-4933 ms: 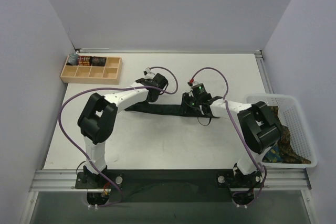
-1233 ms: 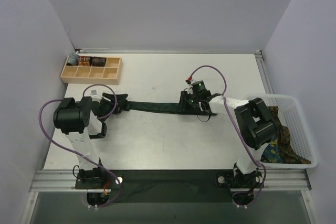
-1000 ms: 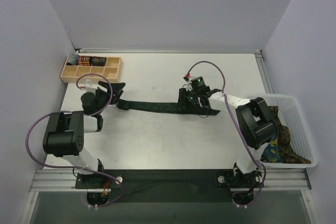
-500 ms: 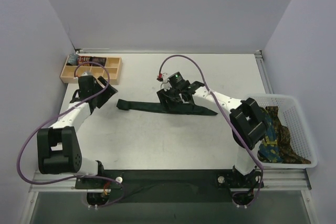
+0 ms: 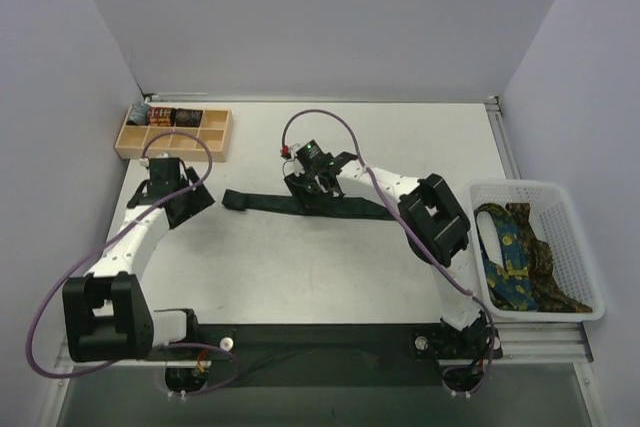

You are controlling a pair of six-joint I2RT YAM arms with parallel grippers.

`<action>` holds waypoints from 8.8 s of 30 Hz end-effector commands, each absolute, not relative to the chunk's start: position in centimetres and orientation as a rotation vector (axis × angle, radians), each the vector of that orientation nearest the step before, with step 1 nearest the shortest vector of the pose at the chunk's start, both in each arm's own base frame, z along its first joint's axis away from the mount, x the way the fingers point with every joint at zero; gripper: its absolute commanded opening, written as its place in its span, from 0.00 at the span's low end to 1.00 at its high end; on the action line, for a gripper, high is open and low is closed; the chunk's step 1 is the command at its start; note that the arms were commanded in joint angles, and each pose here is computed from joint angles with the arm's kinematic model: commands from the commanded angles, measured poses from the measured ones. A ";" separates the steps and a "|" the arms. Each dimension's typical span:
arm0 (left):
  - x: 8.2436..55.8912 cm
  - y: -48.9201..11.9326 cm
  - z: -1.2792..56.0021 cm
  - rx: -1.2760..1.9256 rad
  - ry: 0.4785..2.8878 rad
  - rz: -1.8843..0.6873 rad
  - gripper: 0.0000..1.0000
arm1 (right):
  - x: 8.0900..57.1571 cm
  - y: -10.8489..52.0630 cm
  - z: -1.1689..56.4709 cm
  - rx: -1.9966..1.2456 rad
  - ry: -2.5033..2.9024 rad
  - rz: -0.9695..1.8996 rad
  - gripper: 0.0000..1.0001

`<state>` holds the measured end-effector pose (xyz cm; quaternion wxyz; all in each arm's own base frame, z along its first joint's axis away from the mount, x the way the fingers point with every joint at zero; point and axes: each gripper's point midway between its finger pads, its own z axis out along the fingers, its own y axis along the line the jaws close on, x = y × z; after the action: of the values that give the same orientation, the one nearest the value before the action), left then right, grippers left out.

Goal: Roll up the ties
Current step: Roll the tie

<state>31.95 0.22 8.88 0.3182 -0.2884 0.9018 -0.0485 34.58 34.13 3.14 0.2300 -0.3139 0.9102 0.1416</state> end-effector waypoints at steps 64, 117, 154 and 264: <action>26.0 1.8 10.0 -0.581 2.364 0.265 0.97 | 30.9 43.8 6.2 -1.811 2.006 0.414 0.81; 26.9 -2.3 10.3 -0.460 2.367 0.023 0.97 | 29.8 43.2 8.6 -1.802 1.978 0.398 0.71; 32.8 -16.0 5.1 -0.227 2.523 -0.651 0.87 | 30.8 19.4 4.7 -0.095 2.586 0.483 0.31; 29.9 -17.6 2.4 -0.385 2.317 -0.855 0.58 | 30.1 38.4 -1.4 -0.113 2.633 1.190 0.08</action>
<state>31.48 -16.90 3.28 0.3395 -0.1601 0.8707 -0.3179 30.55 39.73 1.52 0.1417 -0.0462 0.8805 0.4500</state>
